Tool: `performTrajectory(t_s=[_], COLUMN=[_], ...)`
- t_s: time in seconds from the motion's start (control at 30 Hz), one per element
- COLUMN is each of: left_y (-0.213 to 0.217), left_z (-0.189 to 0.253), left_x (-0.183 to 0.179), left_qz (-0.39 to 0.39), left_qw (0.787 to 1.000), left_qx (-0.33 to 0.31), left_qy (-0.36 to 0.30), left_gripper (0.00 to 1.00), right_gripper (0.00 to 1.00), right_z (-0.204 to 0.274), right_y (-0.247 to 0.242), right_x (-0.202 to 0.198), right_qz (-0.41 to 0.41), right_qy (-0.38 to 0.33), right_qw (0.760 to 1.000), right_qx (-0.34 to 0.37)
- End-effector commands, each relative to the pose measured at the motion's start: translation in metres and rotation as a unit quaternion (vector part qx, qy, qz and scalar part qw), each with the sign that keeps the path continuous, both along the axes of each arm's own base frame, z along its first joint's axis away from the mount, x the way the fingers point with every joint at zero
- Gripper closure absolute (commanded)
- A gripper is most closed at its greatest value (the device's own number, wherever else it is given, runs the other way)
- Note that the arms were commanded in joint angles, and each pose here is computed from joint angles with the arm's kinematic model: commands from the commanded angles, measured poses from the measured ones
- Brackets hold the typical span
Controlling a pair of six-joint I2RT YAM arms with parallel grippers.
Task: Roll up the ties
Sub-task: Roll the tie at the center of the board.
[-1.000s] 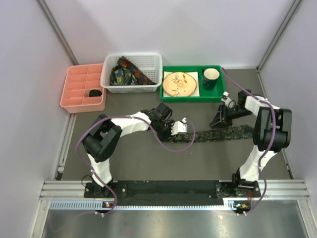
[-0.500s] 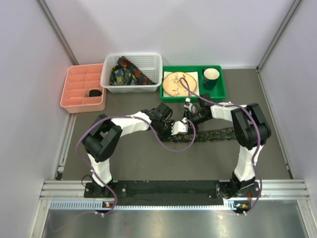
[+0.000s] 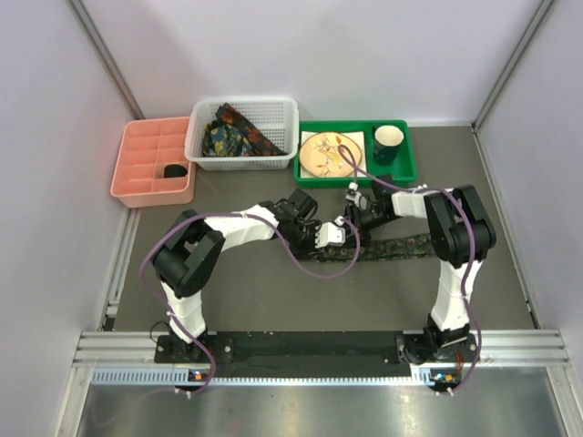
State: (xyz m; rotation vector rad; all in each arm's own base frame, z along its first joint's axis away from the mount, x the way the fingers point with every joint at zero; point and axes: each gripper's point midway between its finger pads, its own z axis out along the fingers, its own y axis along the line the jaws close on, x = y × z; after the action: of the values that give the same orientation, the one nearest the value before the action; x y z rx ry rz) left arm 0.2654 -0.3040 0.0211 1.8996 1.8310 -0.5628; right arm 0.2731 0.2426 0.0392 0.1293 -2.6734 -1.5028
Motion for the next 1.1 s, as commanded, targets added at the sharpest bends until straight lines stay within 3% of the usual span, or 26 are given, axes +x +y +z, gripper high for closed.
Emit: performTrajectory(t_s=[0.0,0.3,0.8,0.87,0.97,1.07], left_y=[0.019,0.019,0.018,0.02,0.02,0.021], left_z=[-0.027,-0.026,-0.026,-0.026,-0.027,-0.02], left_x=[-0.007,-0.008,-0.007,-0.007,-0.007,-0.002], left_qz=[0.011,0.011,0.012,0.014,0.017,0.032], left_qw=[0.998,0.998,0.998,0.998,0.998,0.998], left_qx=[0.054,0.053,0.053,0.055,0.055,0.044], left_qy=[0.02,0.024,0.027,0.027,0.028,0.029], left_gripper=[0.66,0.66,0.66,0.66,0.62,0.44], right_gripper=[0.67,0.66,0.66,0.7,0.98,1.0], right_z=[0.059,0.021,0.01,0.007,-0.003,-0.012], right_y=[0.029,0.039,0.067,0.066,0.064,0.059], right_x=[0.007,-0.01,-0.013,-0.013,-0.012,-0.009], right_qz=[0.013,0.029,0.034,0.036,0.043,0.048], right_qy=[-0.053,-0.026,-0.042,-0.045,-0.046,-0.049], right_qw=[0.997,0.999,0.995,0.995,0.996,0.997], right_qx=[0.061,0.032,0.085,0.079,0.057,0.027])
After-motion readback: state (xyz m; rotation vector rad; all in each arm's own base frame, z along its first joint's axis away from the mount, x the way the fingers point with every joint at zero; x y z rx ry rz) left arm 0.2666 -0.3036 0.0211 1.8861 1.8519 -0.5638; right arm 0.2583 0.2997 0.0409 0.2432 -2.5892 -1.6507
